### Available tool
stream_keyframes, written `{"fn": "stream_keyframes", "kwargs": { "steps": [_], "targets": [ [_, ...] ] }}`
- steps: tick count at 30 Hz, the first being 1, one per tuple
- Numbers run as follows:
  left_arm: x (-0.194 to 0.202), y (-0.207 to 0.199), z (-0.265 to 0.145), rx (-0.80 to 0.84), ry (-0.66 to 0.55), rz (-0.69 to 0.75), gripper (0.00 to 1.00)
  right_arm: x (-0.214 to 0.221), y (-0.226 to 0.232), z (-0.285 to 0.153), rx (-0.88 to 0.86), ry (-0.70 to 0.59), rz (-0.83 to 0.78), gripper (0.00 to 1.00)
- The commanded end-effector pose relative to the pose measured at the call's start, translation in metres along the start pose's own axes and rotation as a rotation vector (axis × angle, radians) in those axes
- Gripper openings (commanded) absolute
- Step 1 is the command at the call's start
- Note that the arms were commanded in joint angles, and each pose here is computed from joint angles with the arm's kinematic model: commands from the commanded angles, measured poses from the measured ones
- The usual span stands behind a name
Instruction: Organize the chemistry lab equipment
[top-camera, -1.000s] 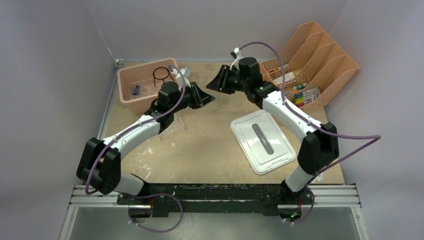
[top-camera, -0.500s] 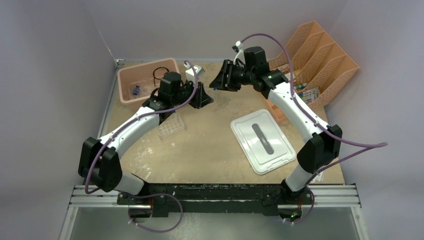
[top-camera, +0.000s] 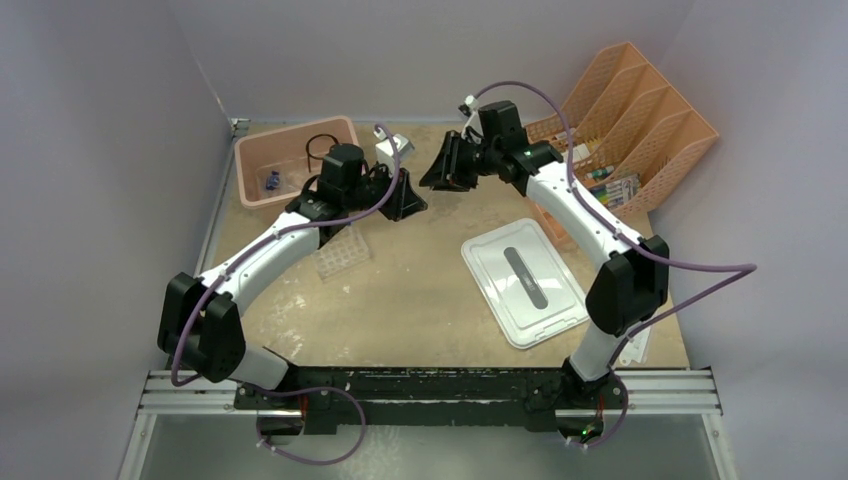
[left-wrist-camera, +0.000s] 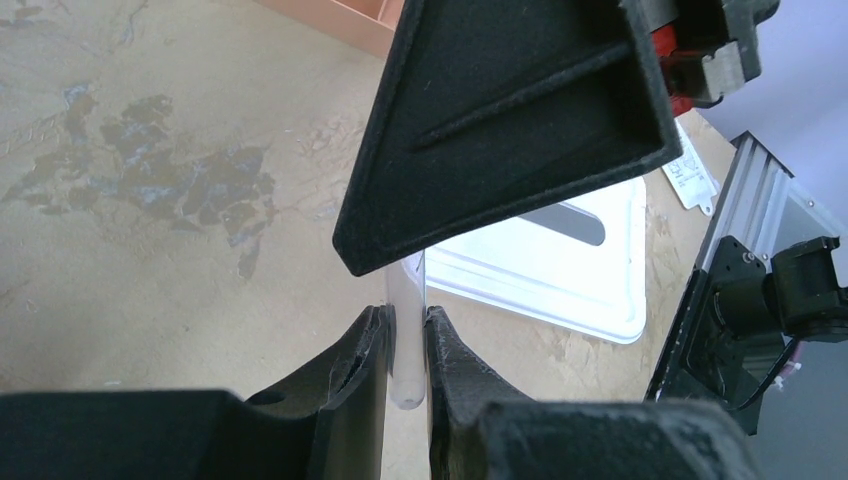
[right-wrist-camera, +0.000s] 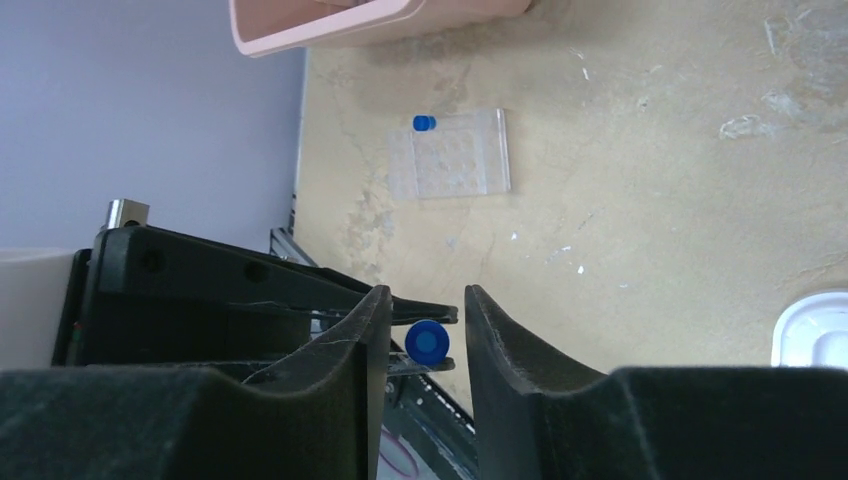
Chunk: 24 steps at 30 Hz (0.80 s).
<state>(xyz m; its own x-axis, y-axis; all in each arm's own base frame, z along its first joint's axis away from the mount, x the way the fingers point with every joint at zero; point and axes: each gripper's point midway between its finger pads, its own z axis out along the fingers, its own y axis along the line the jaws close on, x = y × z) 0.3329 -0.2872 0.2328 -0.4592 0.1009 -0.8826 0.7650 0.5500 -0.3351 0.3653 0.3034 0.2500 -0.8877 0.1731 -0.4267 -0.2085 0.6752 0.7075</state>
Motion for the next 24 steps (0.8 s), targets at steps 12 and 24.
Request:
{"fn": "stream_keyframes", "kwargs": {
  "steps": [12,24],
  "targets": [
    [-0.017,0.001,-0.006,0.002,-0.056,0.039,0.03,-0.011,0.026,-0.027,-0.14,-0.089,-0.022,0.12],
    [-0.019,0.077,-0.077,-0.479,-0.171,-0.271,0.57,-0.05,-0.03,-0.021,0.142,-0.329,-0.258,0.11]
  ]
}}
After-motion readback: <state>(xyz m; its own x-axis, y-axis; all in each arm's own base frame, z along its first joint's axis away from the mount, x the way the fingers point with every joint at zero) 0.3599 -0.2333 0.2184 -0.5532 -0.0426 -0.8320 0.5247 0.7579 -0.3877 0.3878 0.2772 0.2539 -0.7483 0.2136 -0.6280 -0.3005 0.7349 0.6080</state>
